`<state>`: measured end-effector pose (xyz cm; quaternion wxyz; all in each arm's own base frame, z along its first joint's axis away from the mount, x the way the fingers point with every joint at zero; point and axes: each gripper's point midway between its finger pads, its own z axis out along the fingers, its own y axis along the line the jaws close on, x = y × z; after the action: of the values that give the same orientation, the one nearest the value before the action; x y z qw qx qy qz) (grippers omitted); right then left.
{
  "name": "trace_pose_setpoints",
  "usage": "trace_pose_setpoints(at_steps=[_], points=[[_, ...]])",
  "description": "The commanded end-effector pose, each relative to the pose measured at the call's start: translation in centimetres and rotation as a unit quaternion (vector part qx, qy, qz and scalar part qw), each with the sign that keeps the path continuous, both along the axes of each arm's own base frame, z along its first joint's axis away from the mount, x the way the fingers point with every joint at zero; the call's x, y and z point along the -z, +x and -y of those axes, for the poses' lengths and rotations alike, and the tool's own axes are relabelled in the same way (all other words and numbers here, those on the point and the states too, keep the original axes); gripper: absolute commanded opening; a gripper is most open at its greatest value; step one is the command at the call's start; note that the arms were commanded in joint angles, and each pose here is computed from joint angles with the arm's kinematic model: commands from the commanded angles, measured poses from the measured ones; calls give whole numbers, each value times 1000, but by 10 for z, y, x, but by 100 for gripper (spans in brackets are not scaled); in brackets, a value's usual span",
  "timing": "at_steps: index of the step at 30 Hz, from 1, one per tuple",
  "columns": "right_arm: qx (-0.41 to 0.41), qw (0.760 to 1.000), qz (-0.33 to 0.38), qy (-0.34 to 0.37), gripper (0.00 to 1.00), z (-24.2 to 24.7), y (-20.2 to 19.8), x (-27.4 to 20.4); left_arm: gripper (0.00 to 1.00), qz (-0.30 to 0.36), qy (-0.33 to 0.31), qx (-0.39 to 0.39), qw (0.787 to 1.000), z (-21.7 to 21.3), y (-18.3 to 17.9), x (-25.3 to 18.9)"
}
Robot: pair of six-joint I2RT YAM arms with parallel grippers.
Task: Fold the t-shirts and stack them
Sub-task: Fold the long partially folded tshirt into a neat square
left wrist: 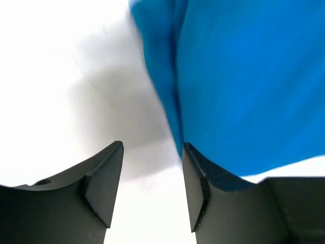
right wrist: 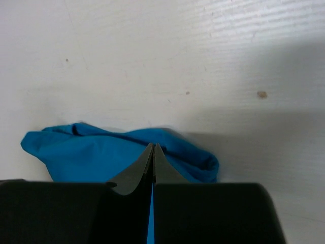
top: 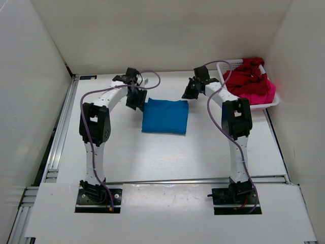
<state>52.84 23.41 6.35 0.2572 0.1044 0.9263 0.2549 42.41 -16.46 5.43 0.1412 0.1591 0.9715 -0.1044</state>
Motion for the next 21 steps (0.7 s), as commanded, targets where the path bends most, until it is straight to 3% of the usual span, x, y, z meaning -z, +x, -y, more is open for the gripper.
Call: trace_pose_setpoints(at_steps=[1,6,14,20,21], points=[[-9,999,43,-1,0,4,-7,-45,56,179,-32,7,983,27,57,-107],[-20,1000,19,-8,0,-2,-27,-26,40,125,-90,50,987,65,62,-76],[-17,1000,-8,-14,0,2,-38,-5,40,125,-75,47,988,75,92,-31],[2,999,-15,-36,0,14,-34,8,40,165,-2,-3,986,41,122,-21],[7,999,-20,-37,0,20,-34,9,45,166,2,-5,986,39,123,-21]])
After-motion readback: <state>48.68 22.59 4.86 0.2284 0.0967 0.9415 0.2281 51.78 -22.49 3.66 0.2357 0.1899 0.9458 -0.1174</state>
